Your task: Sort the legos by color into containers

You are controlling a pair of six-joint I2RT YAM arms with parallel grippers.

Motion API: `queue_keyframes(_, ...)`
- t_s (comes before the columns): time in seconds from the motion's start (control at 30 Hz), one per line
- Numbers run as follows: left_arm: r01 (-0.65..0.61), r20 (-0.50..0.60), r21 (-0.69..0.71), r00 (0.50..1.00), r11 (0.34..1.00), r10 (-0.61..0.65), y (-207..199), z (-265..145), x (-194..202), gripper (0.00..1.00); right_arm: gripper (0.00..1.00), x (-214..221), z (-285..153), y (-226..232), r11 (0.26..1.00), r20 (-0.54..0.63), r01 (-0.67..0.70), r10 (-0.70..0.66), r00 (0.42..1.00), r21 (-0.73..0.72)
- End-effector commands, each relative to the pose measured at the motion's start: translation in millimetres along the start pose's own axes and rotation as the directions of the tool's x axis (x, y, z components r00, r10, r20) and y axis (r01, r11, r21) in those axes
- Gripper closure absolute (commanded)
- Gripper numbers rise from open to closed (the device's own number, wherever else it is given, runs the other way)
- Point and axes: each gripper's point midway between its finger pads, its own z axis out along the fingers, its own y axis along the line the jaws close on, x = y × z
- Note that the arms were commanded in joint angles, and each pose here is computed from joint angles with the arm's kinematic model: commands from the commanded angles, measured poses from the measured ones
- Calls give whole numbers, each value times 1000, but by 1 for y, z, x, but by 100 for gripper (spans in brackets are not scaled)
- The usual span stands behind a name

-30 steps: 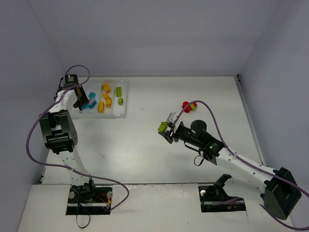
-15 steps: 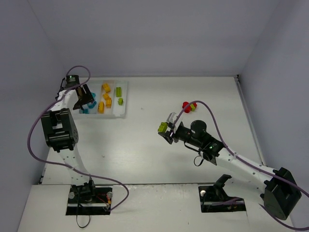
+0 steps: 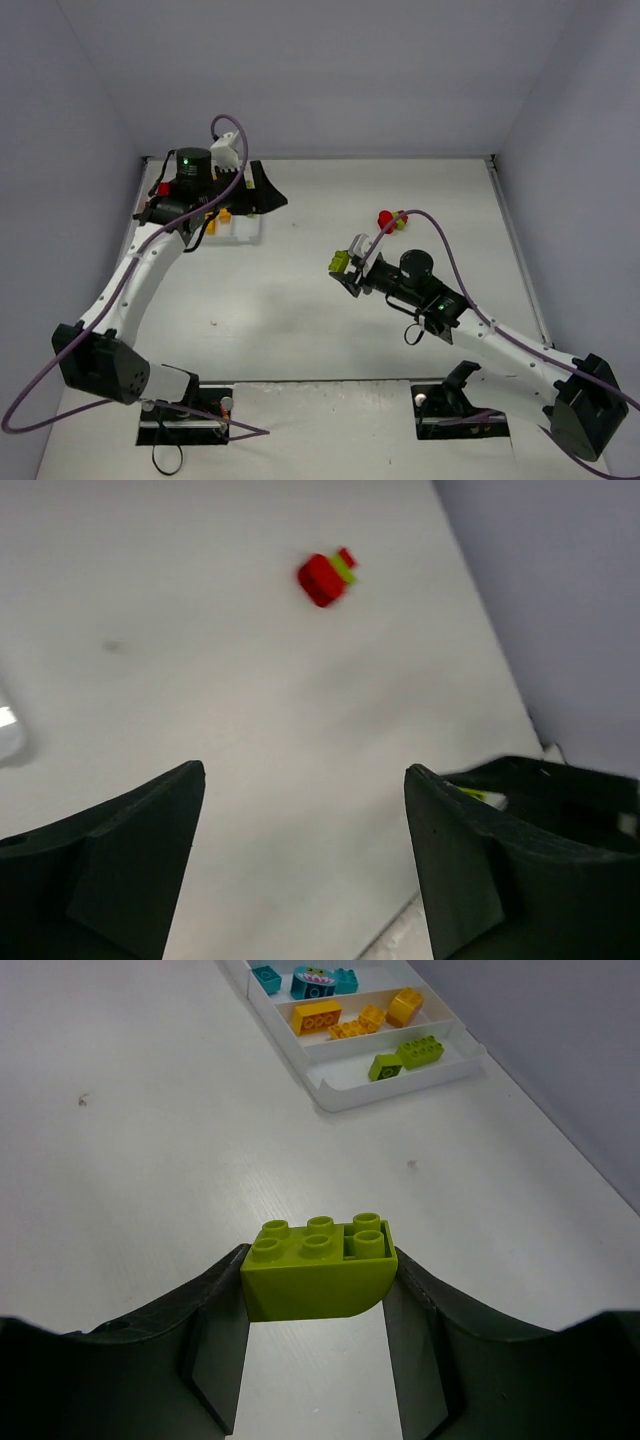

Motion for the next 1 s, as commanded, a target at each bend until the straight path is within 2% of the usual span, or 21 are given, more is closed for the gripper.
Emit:
queue_keyframes(0.0,-24,-30,256,999,966,33,-71,-21,16,26,98,-47,-3,-11,998,124,59,-62,990,26)
queue_keyframes(0.23,-114,-103,431,979,895,174,-139,-26,63,25,96,-58,-5,-10,998,137,66,-67,988,13)
queue_keyframes(0.47,-179,-130,396,960,901,248,-149,-10,93,25,96,-66,-8,-9,998,159,58,-58,986,6)
queue_keyframes(0.77,-178,-177,372,950,911,258,-155,10,108,25,95,-68,-7,-8,999,162,53,-52,985,-2)
queue_keyframes(0.97,-163,-205,342,948,925,243,-153,24,115,34,95,-67,-5,-7,999,165,48,-47,985,-6)
